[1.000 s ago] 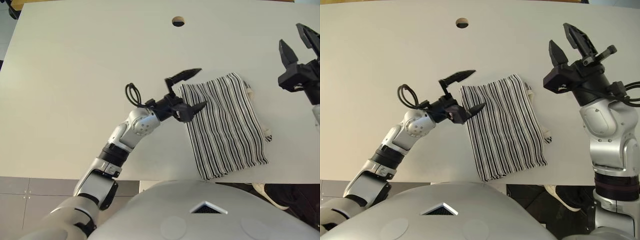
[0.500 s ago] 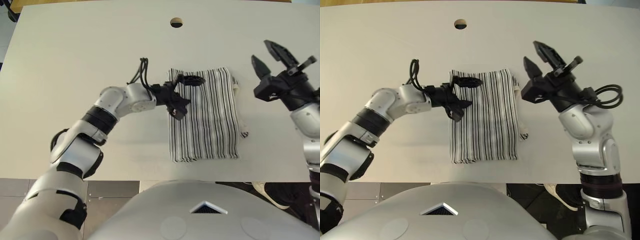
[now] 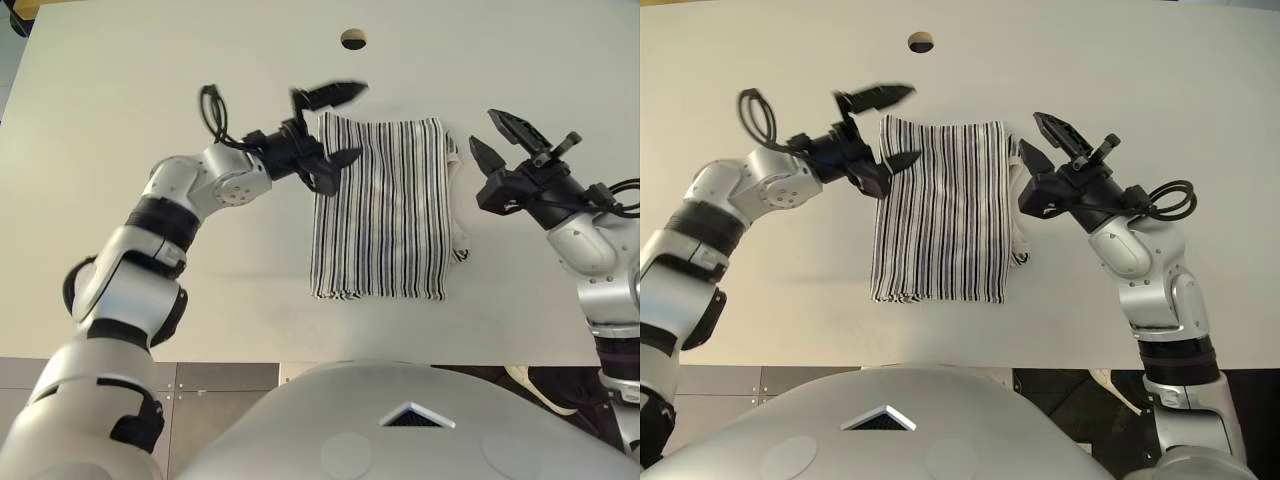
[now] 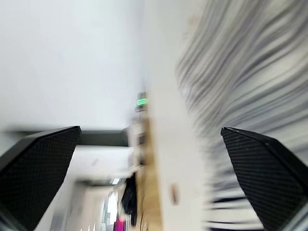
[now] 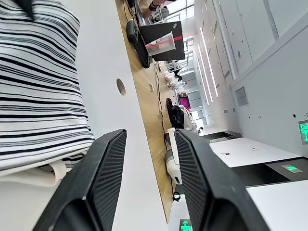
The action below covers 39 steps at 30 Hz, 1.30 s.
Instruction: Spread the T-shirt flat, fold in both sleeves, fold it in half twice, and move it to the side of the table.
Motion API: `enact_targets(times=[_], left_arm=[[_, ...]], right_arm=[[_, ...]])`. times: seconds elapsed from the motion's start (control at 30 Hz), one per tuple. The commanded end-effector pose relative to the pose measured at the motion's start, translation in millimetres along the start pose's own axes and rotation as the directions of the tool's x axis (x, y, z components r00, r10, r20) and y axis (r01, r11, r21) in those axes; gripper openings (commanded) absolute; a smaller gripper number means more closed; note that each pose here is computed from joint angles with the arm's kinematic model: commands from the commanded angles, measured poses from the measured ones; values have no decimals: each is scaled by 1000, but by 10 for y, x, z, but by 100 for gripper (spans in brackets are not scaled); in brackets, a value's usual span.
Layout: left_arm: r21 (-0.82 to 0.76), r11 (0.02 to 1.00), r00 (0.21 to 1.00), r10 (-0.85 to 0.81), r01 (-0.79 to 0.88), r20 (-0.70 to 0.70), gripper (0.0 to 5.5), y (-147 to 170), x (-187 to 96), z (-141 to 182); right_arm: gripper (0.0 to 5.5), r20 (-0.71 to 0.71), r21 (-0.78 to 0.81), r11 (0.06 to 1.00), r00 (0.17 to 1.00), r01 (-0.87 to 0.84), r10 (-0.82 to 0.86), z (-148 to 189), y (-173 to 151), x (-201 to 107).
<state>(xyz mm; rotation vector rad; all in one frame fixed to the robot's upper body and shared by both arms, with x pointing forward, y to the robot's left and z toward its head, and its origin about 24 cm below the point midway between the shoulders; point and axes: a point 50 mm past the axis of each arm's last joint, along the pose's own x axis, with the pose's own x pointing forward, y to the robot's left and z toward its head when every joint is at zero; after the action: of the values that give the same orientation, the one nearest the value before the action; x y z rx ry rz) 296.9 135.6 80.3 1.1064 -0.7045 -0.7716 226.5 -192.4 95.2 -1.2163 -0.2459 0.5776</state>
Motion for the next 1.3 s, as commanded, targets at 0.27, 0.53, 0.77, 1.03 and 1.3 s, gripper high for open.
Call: enact_targets(times=[0.27,0.53,0.77,1.03,1.3], left_arm=[[-280,957,973,-136,80,-186,412,-114,-1160,196],[-310,787,810,-581,533,-84,366,-370,-1568,516],[-307,639,689,-720,705,82,364,-594,-1495,726],[-266,609,657,-738,747,154,364,-673,-1363,757],[-122,631,642,-758,766,114,364,-772,-1093,549]], right_arm=[[189,-18,-101,973,978,-207,207,-272,224,-326],[189,-43,-188,817,836,-545,547,-241,295,-786],[212,-12,-231,691,712,-685,702,-113,480,-833],[329,103,-243,736,737,-632,668,89,568,-604],[329,153,-258,779,772,-571,617,74,625,-347]])
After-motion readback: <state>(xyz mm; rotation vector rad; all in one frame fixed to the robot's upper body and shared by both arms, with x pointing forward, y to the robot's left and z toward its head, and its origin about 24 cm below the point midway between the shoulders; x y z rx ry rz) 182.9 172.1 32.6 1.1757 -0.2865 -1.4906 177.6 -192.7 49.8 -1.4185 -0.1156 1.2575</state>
